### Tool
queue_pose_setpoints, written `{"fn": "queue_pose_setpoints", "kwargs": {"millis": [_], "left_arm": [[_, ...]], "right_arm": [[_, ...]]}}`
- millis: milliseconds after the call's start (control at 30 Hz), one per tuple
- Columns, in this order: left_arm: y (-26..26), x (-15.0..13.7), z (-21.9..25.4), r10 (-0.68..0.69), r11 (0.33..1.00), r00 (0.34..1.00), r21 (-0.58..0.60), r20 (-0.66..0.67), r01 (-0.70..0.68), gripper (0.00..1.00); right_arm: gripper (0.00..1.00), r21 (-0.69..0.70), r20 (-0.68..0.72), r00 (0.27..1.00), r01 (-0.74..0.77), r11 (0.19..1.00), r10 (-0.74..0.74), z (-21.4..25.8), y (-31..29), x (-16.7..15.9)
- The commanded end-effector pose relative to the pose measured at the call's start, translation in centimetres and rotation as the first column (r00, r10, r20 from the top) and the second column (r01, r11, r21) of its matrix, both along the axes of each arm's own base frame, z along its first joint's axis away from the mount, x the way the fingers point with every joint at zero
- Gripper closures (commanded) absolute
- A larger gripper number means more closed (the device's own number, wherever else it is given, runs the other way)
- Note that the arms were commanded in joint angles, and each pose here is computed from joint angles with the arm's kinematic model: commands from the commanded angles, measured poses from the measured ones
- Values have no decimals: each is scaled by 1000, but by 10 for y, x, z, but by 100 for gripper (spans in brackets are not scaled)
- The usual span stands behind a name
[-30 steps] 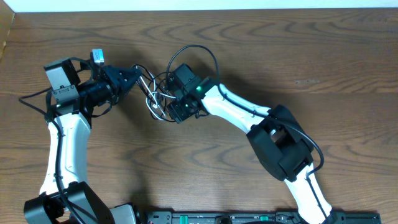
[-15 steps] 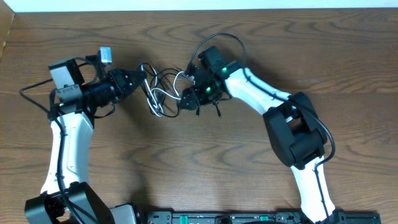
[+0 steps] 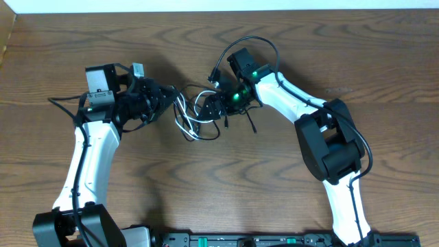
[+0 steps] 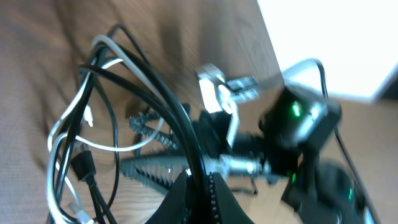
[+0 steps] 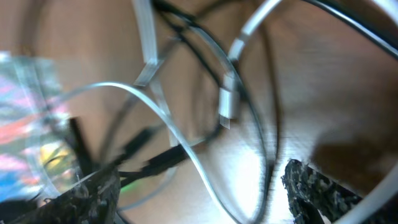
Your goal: Untangle cables
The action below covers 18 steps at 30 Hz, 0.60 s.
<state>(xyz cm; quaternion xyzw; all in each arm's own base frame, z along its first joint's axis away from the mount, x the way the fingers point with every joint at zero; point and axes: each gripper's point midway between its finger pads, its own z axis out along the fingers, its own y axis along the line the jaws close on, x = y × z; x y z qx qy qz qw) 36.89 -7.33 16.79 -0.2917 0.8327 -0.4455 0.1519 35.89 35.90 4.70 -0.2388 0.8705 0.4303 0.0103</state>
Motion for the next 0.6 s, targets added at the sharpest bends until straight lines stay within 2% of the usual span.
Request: {"fn": "queue_pose_setpoints", "kwargs": {"millis": [0, 100, 233, 400, 567], "left_arm": [[20, 8, -12, 253, 964, 947, -28, -198, -263, 92], [27, 11, -16, 372, 912, 875, -52, -310, -407, 92], [28, 11, -17, 436, 852, 798, -94, -417, -515, 92], [37, 12, -18, 478, 819, 758, -88, -443, -568, 93], [57, 15, -25, 584, 740, 667, -36, -462, -672, 92]], "right_arm": [[18, 167, -30, 995, -92, 982, 98, 19, 6, -15], [17, 243, 3, 988, -150, 958, 154, 29, 9, -21], [14, 319, 54, 976, -215, 923, 209, 40, 12, -27], [14, 322, 83, 969, -245, 914, 231, 39, 14, -32], [13, 324, 107, 962, -273, 906, 251, 39, 19, -37]]}}
